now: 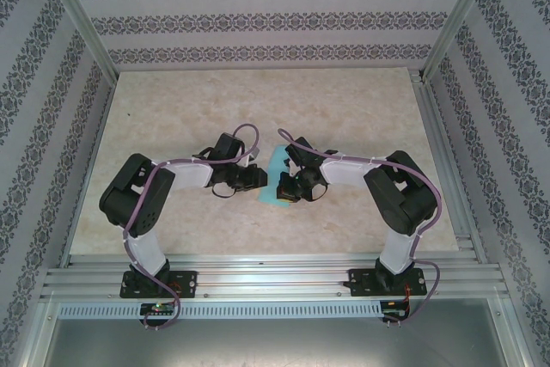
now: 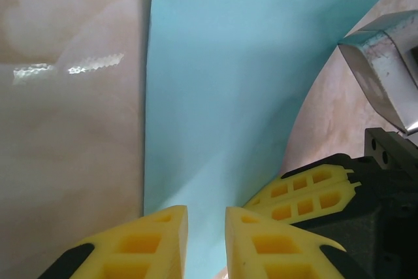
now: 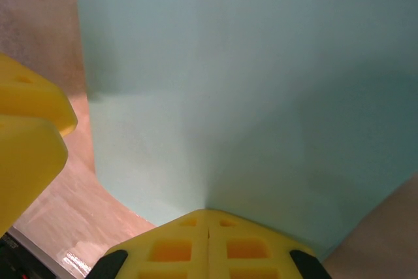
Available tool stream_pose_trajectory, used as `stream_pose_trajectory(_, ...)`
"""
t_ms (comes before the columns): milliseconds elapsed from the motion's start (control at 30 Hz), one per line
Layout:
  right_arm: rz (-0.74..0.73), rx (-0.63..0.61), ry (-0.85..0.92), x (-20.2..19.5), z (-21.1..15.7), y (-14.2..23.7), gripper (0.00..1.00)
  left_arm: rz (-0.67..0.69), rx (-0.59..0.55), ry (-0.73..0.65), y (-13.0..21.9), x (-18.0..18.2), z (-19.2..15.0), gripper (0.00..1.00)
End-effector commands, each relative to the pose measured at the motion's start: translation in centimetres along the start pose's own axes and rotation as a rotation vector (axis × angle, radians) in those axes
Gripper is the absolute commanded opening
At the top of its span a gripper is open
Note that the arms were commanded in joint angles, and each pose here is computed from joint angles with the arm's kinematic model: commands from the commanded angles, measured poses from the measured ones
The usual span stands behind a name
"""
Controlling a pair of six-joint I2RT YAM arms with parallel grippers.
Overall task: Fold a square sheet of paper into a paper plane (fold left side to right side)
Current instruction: First fold in half a square sheet of paper at the center of the table.
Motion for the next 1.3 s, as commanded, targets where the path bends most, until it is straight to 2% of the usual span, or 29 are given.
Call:
stream_pose_trajectory(0, -0.212, 0.11, -0.048, -4.2, -2.7, -2.7, 0.05, -0.01, 0.006, -0.019, -1.0, -0.1, -0.2, 0.21)
stream_pose_trajectory(100, -0.209, 0.111, -0.046, -4.1, -2.7, -2.7, 0.05, 0.001, 0.026, -0.023, -1.5, 0.0, -0.7, 0.21)
stream_pose_trajectory(333, -0.155, 0.089, -0.029, -3.0, -2.2, -2.4, 0.06, 0.124, 0.078, -0.025, -2.3, 1.6, -2.2, 0.21)
stream_pose_trajectory(467, -0.047, 0.01, -0.005, -0.7, -0.4, -0.2, 0.06, 0.2, 0.12, -0.044, -2.5, 2.4, -3.4, 0.2)
stream_pose_trajectory(633, 0.049, -0.147, -0.002, 1.1, 3.1, 4.8, 0.06, 0.251, 0.146, -0.046, -2.4, 3.3, -4.6, 0.2)
stream_pose_trajectory(733, 0.103, -0.224, -0.014, 1.8, 5.3, 6.0, 0.05, 0.276, 0.154, -0.051, -2.4, 3.6, -4.9, 0.19)
stream_pose_trajectory(867, 0.179, -0.287, -0.032, 3.2, 8.2, 5.8, 0.04, 0.296, 0.155, -0.053, -2.4, 3.7, -5.1, 0.19)
stream_pose_trajectory(1033, 0.212, -0.307, -0.06, 4.1, 10.8, 4.5, 0.04, 0.31, 0.155, -0.061, -2.6, 3.5, -5.2, 0.19)
stream_pose_trajectory(1267, 0.216, -0.277, -0.086, 4.3, 11.6, 2.1, 0.04, 0.331, 0.16, -0.066, -2.7, 3.6, -5.5, 0.18)
Point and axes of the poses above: each hand's point on the last joint's axis, 136 mm out from that joint toward the fingers, its own y axis back along the fingers, its own x axis along the line the jaws close on, z = x × y, the point moved 7 cm from there along y, back along the fingers
